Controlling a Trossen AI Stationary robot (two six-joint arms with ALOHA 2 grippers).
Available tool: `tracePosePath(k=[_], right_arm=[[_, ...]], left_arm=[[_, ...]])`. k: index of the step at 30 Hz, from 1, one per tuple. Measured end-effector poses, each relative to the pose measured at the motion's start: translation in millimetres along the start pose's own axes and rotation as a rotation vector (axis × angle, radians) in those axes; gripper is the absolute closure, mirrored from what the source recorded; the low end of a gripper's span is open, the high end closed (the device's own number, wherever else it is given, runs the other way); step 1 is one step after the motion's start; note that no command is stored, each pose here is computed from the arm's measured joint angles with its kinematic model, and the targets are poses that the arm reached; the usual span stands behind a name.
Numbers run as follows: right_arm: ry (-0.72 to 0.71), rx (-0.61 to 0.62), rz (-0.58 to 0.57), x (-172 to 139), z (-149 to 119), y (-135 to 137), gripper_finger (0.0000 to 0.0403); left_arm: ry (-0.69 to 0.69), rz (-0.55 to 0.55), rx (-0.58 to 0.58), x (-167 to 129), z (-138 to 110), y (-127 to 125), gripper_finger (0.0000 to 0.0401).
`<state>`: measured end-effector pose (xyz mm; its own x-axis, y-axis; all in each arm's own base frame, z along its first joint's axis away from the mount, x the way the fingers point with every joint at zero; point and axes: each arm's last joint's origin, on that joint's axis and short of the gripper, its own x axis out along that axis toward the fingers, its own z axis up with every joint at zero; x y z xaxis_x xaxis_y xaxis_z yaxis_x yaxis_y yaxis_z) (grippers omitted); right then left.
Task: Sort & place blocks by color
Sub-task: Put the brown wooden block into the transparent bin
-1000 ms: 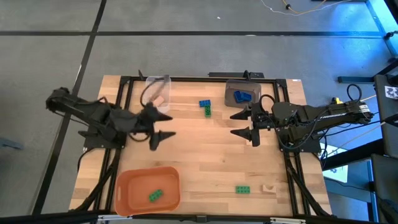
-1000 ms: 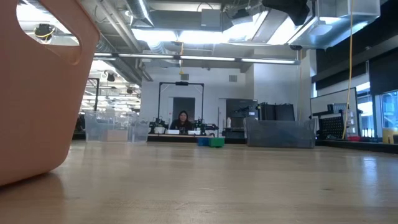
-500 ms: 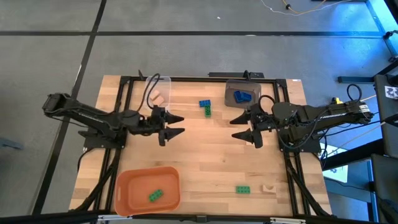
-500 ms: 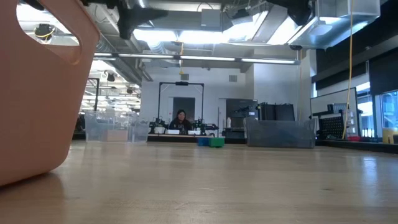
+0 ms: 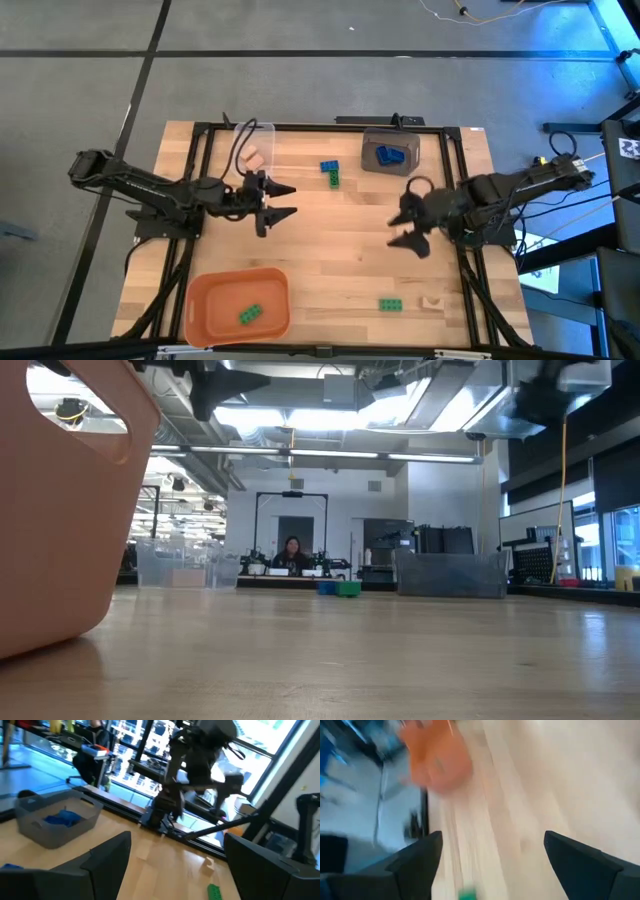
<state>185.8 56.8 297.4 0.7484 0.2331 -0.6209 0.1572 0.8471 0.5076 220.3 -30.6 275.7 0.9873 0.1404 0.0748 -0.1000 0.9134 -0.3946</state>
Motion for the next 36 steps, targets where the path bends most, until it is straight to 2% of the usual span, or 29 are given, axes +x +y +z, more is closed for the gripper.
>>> tracePosePath(k=[5, 8, 13, 19, 30, 33, 36], right_arm=[[0.352, 0.106, -0.027, 19.5, -38.9, 19.8, 0.0070], [0.572, 0.134, -0.090, 34.6, -70.5, 33.2, 0.0078], [0.763, 0.131, -0.239, 58.2, -123.6, 52.9, 0.0086], [0.828, 0.112, -0.344, 80.3, -165.7, 62.5, 0.0087], [0.842, 0.052, -0.527, 118.9, -199.7, 49.8, 0.0094], [0.851, 0.040, -0.560, 120.2, -201.8, 46.8, 0.0143], [0.844, -0.015, -0.551, 113.4, -196.2, 48.2, 0.0250]], left_arm=[[-0.016, 0.040, 0.000, 0.0, 0.5, 1.2, 0.0093], [-0.027, 0.049, -0.002, -0.6, 1.8, 1.3, 0.0093], [-0.028, 0.053, -0.002, -0.7, 1.8, 1.4, 0.0093], [-0.029, 0.059, -0.001, -0.7, 1.8, 1.6, 0.0093], [-0.041, 0.088, -0.001, -0.7, 2.1, 2.5, 0.0093], [-0.058, 0.096, -0.006, -0.8, 3.5, 2.3, 0.0093], [-0.082, 0.085, -0.016, -3.2, 7.9, 1.3, 0.0093]])
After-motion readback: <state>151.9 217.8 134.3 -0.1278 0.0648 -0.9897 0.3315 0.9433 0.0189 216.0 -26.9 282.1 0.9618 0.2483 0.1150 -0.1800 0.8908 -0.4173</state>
